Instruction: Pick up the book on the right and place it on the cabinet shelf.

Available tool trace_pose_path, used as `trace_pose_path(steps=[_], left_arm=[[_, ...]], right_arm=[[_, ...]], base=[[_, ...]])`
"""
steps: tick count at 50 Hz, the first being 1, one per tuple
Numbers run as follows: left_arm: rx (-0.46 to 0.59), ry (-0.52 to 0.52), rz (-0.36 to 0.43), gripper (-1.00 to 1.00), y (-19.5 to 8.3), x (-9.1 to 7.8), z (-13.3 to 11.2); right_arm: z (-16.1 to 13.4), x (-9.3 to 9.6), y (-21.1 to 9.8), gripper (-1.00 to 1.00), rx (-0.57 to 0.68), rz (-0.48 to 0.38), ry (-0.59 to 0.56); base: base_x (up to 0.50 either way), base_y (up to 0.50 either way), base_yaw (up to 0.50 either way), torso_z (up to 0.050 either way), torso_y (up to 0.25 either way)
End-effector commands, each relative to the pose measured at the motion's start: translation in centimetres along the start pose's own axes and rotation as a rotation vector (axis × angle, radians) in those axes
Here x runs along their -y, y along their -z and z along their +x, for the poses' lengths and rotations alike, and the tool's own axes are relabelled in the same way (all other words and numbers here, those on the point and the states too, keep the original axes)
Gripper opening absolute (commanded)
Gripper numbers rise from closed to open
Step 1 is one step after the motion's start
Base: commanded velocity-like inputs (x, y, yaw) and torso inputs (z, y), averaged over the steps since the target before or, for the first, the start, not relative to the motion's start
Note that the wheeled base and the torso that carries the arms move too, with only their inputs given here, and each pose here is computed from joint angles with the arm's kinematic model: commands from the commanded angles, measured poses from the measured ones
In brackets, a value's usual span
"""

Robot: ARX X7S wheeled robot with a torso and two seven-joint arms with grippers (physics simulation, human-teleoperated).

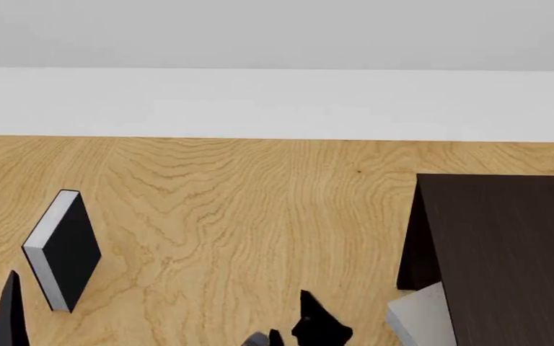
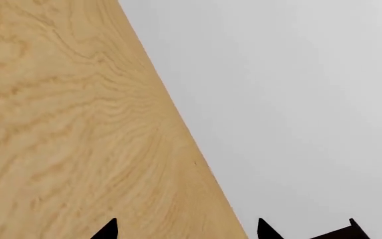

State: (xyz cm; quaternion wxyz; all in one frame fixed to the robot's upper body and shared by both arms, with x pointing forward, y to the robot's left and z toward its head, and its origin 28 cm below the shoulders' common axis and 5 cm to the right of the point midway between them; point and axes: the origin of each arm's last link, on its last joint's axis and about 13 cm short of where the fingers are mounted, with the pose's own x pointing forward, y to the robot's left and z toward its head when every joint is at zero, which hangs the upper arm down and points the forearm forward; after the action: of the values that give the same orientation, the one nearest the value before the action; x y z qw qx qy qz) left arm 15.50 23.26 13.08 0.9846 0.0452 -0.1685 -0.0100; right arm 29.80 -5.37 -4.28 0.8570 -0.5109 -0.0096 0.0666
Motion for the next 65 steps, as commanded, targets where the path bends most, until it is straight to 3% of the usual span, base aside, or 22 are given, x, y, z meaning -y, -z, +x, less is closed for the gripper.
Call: trace_pose_path(steps=[1,4,6,9,11,17,22,24,27,32,36,40,56,59,62,65], left_arm=[[-0.002,0.002,-0.002,1.00,0.1,0.1,0.1],[-0.002,0.003,-0.001,1.00,0.0,0.0,0.1],[-0.003,0.004,0.000,1.00,0.1,0.0,0.2],[-0.002,0.006,-0.001,1.00,0.1,0.0,0.3],[-0.002,0.008,-0.001,1.00,0.1,0.0,0.4],[-0.002,0.011,-0.003,1.00,0.3,0.1,0.4],[-0.006,0.017,-0.006,1.00,0.5,0.2,0.3],[-0.006,0.020,-0.007,1.00,0.4,0.3,0.3],[-0.008,0.016,-0.008,1.00,0.5,0.2,0.2],[-0.009,0.020,-0.008,1.00,0.5,0.2,0.1],[-0.012,0.020,-0.009,1.00,0.5,0.2,0.1],[-0.012,0.021,-0.009,1.00,0.5,0.2,0.1],[-0.011,0.027,-0.010,1.00,0.4,0.2,0.2],[-0.009,0.029,-0.012,1.00,0.3,0.2,0.2],[-0.008,0.030,-0.012,1.00,0.2,0.3,0.3],[-0.011,0.028,-0.013,1.00,0.3,0.3,0.2]], right_arm=[[-0.1,-0.4,-0.6,1.00,0.034,0.073,-0.004],[-0.2,-0.6,-0.8,1.00,0.049,0.093,-0.010],[-0.1,-0.5,-1.0,1.00,0.054,0.166,-0.016],[0.0,-0.3,-1.1,1.00,0.020,0.427,-0.044],[0.0,-0.2,-1.2,1.00,0.007,0.558,-0.074],[-0.2,-0.3,-1.7,1.00,0.018,0.795,-0.134],[-0.4,0.4,-2.4,1.00,0.036,1.156,-0.211],[-0.5,0.7,-2.6,1.00,0.062,1.223,-0.209],[-0.5,1.3,-2.5,1.00,0.083,1.395,-0.194],[-0.6,1.6,-2.4,1.00,0.112,1.486,-0.173],[-0.5,1.7,-2.2,1.00,0.120,1.509,-0.144],[-0.5,1.9,-2.0,1.00,0.127,1.638,-0.134],[-0.4,1.1,-1.8,1.00,0.104,1.460,-0.088],[-0.4,0.9,-1.7,1.00,0.104,1.337,-0.062],[-0.4,0.4,-1.5,1.00,0.075,1.109,-0.017],[-0.7,0.0,-1.2,1.00,0.064,0.996,0.005]], base=[[0.00,0.00,0.00,0.000,0.000],[0.00,0.00,0.00,0.000,0.000],[0.00,0.00,0.00,0.000,0.000],[0.00,0.00,0.00,0.000,0.000],[0.00,0.00,0.00,0.000,0.000],[0.00,0.00,0.00,0.000,0.000],[0.00,0.00,0.00,0.000,0.000],[0.00,0.00,0.00,0.000,0.000],[0.00,0.00,0.00,0.000,0.000],[0.00,0.00,0.00,0.000,0.000],[0.00,0.00,0.00,0.000,0.000],[0.00,0.00,0.00,0.000,0.000],[0.00,0.00,0.00,0.000,0.000],[0.00,0.00,0.00,0.000,0.000],[0.00,0.00,0.00,0.000,0.000],[0.00,0.00,0.00,0.000,0.000]])
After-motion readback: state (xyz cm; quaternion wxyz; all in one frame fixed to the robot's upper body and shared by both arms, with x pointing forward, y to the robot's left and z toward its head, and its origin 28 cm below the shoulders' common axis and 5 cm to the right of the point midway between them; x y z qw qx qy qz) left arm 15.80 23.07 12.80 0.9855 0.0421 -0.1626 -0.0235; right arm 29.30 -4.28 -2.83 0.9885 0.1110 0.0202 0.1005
